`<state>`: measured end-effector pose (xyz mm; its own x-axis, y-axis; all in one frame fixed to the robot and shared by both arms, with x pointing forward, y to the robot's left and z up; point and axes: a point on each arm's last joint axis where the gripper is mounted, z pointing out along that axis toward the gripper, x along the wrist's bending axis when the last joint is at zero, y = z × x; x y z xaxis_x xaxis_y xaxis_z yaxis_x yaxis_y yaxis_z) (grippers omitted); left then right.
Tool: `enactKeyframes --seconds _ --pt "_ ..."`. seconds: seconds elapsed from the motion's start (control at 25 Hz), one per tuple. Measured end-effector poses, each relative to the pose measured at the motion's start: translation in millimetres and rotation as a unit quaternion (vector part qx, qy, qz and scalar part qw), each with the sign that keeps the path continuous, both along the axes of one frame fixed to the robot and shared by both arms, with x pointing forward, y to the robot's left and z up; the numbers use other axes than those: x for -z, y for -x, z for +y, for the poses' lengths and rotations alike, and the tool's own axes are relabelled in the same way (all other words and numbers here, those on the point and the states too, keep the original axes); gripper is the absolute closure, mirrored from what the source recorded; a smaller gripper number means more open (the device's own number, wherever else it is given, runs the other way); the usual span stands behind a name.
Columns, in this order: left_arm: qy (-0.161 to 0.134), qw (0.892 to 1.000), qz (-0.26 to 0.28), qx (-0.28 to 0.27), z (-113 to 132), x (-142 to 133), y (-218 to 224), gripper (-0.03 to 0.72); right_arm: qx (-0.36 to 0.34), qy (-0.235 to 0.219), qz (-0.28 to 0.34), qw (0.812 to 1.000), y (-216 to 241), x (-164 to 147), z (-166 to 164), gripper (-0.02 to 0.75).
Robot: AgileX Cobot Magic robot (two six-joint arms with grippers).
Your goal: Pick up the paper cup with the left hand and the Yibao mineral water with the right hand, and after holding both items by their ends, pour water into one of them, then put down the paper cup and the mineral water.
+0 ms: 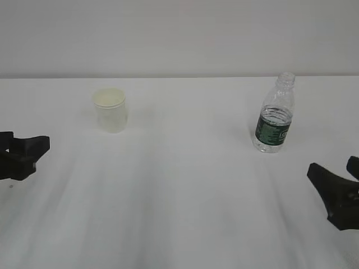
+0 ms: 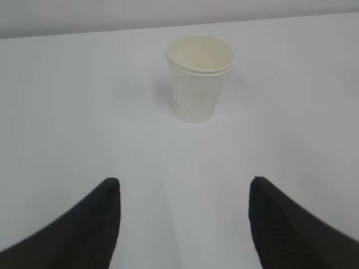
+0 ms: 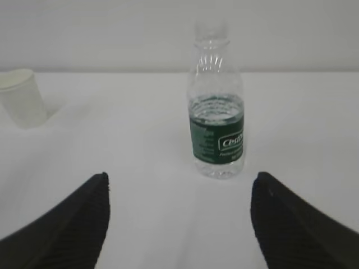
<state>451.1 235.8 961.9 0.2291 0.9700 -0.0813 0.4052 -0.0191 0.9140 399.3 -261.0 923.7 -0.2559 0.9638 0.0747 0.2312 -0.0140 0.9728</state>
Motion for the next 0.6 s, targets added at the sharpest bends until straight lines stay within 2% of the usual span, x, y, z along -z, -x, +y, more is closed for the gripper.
enactKeyframes --seconds 0.24,0.4,0.6 --pt "-0.003 1.000 0.000 0.001 -1.0 4.5 -2.9 0.151 -0.012 0.011 0.051 0.999 -3.3 18.1 2.6 0.146" --pt "-0.004 1.000 -0.002 0.001 -1.7 8.6 -5.7 0.085 -0.013 0.011 0.051 0.999 -3.7 18.4 2.8 0.146" --pt "-0.007 1.000 0.003 0.001 -2.4 14.1 -8.1 0.060 -0.013 0.010 0.049 0.999 -3.8 18.1 2.8 0.146"
